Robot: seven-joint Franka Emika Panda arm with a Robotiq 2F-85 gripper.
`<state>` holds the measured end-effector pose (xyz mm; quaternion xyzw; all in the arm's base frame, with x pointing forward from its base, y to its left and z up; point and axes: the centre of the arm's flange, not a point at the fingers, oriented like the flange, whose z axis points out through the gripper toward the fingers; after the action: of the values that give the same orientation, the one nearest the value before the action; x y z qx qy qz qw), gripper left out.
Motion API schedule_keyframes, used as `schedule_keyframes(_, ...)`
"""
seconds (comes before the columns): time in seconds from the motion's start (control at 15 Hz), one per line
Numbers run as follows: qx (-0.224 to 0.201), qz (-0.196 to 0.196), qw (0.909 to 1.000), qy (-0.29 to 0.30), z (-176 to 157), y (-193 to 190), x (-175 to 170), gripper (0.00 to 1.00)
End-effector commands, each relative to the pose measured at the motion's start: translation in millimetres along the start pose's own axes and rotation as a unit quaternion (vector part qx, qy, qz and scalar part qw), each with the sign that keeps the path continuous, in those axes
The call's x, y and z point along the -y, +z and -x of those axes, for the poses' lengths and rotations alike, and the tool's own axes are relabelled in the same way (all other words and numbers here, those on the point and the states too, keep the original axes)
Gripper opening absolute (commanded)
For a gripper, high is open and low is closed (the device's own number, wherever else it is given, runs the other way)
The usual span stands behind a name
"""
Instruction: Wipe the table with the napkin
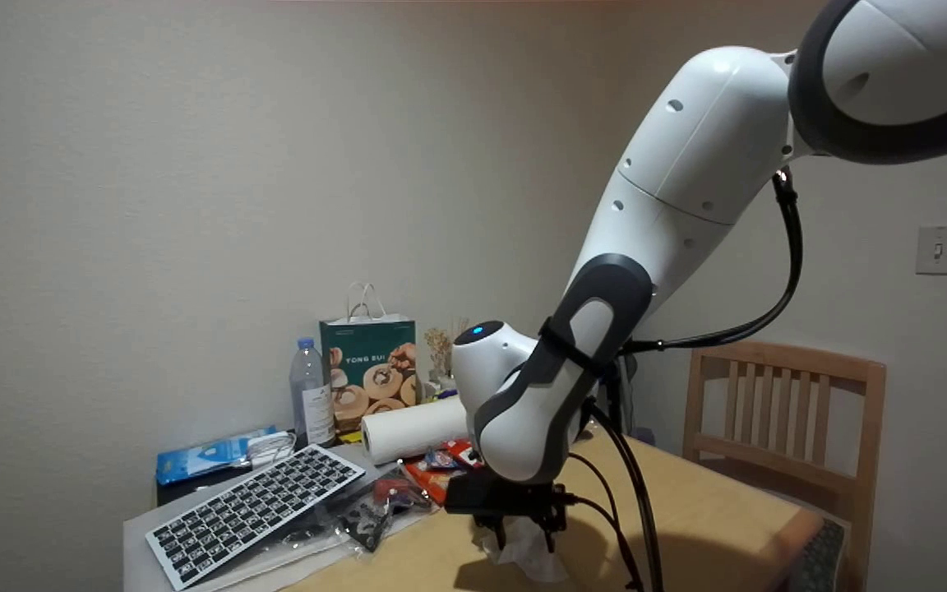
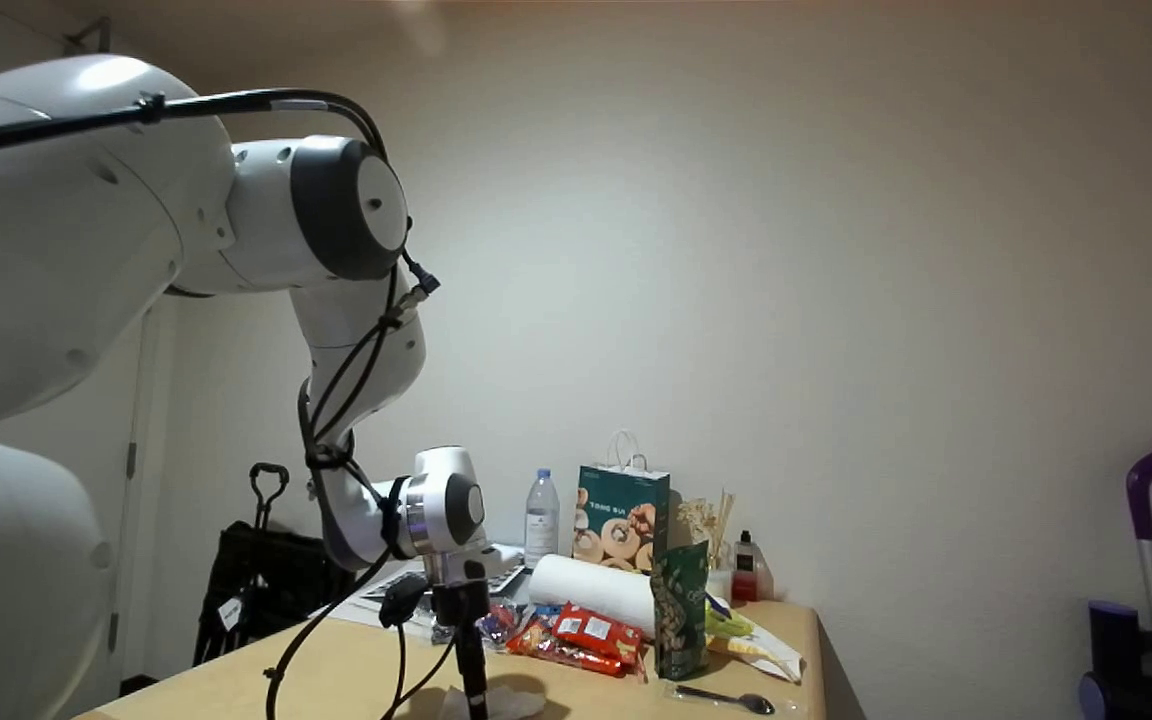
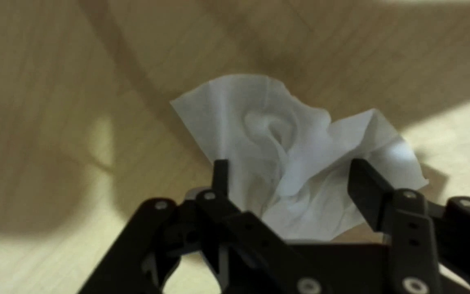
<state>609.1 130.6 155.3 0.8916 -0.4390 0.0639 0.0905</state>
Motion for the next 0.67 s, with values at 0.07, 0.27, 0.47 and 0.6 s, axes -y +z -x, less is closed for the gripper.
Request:
schedule_keyframes(0.07, 0.002, -0.022, 0.9995, 0.022, 3.5, -3.3, -16.8, 0.39)
schedule_keyframes(0.27, 0.008, -0.028, 0.9995, 0.014, 1.1, 2.4, -9.0, 0.20)
schedule_keyframes(0.47, 0.003, -0.023, 0.9995, -0.021, 11.2, 14.2, 18.3, 0.02)
schedule_keyframes(0.6, -0.003, -0.010, 0.9987, -0.049, 21.5, 20.1, 31.9, 0.00)
